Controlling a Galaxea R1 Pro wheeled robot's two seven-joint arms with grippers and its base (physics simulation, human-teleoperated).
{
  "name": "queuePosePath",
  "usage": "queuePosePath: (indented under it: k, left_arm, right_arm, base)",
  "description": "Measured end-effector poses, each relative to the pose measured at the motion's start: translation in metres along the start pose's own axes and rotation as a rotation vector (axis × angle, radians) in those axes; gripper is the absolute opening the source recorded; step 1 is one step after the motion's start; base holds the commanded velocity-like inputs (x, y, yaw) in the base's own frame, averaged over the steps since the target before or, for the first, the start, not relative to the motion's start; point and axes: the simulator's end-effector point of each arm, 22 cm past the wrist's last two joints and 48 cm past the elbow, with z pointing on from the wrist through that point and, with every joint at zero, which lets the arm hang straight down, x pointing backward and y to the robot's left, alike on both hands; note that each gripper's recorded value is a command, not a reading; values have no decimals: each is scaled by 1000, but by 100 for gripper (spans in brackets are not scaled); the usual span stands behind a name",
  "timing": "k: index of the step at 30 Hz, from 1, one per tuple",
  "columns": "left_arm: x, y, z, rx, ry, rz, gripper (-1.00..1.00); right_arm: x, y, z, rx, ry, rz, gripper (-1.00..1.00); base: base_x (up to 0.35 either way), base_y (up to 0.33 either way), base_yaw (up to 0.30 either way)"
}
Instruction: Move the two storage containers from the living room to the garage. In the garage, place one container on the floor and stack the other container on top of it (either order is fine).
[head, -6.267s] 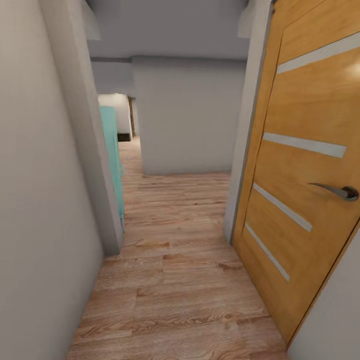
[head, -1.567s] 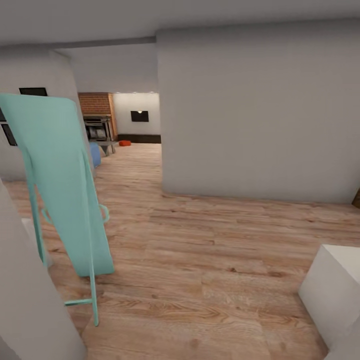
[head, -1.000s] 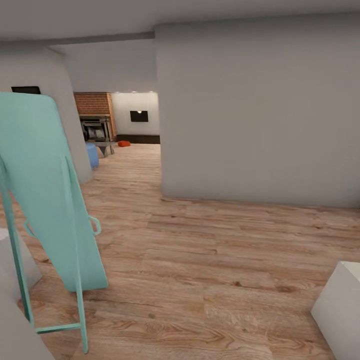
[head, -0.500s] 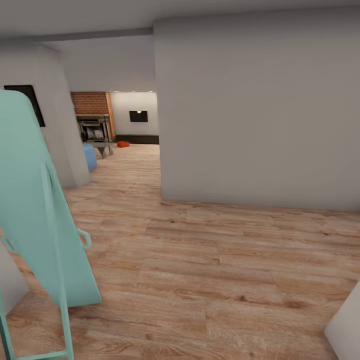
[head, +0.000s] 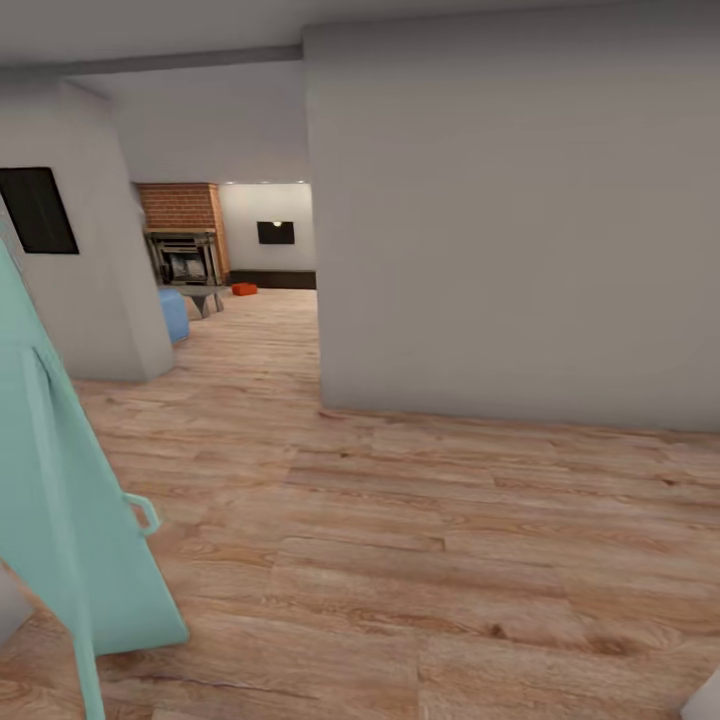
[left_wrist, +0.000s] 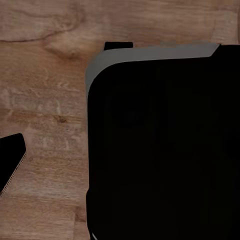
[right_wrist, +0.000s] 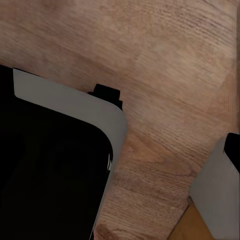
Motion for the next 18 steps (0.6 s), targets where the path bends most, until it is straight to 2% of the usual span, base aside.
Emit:
queuePosePath:
  k: [18]
  left_arm:
    - [0, 0, 0, -1, 0, 0, 100]
  right_arm:
    - [-1, -1, 0, 3, -2, -1, 100]
  base:
    - [323, 0, 0]
